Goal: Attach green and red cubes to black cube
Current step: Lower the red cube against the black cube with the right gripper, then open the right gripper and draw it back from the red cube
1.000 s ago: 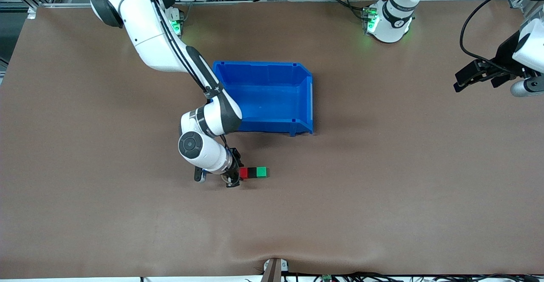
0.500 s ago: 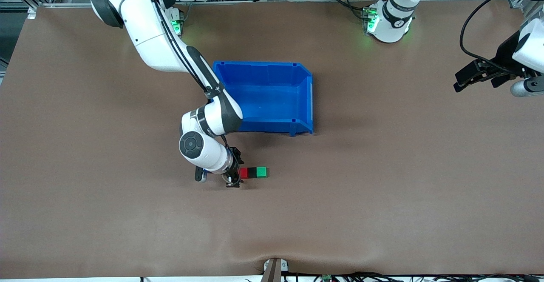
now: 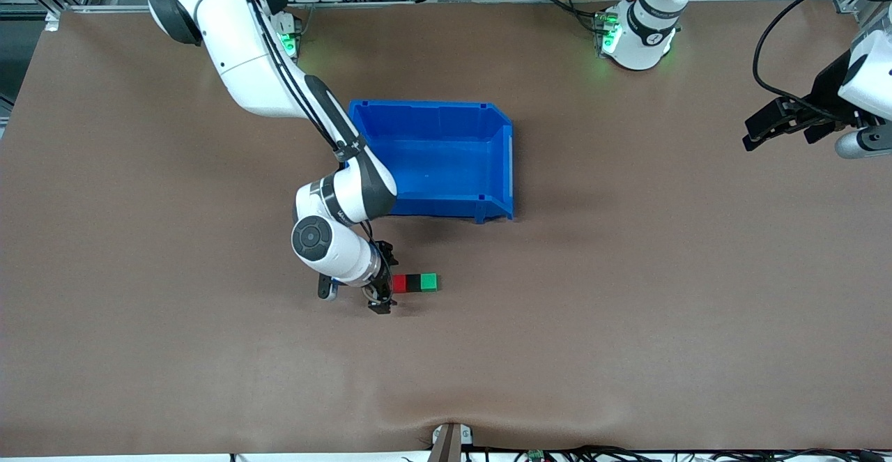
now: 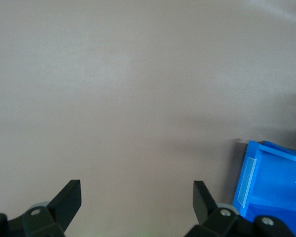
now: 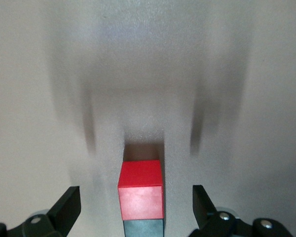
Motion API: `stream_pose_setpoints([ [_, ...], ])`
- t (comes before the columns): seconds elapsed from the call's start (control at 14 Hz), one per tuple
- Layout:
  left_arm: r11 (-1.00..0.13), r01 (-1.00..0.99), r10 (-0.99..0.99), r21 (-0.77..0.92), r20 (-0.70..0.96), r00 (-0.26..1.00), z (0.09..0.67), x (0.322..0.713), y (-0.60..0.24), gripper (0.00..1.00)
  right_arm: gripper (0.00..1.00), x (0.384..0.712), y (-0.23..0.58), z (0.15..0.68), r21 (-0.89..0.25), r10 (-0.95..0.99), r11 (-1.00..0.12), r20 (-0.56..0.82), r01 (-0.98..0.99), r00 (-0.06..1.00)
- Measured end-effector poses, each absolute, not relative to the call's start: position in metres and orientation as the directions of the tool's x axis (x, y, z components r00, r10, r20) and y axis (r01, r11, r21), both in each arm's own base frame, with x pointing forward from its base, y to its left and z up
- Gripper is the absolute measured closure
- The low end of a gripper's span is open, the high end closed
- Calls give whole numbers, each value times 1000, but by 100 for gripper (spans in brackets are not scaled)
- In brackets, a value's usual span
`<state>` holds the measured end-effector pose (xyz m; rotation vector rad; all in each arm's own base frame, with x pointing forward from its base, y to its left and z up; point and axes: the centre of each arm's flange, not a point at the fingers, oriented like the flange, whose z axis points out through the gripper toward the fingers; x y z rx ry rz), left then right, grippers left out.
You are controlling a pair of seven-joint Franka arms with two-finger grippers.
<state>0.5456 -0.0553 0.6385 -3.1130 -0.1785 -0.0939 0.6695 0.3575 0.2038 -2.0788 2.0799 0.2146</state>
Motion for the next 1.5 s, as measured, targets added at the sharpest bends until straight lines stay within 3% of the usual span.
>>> stream_pose_setpoints([
  [1.5, -993, 113, 111, -19, 61, 992, 639, 545, -56, 0, 0, 678, 335, 243, 64, -979, -14, -202, -998, 1],
])
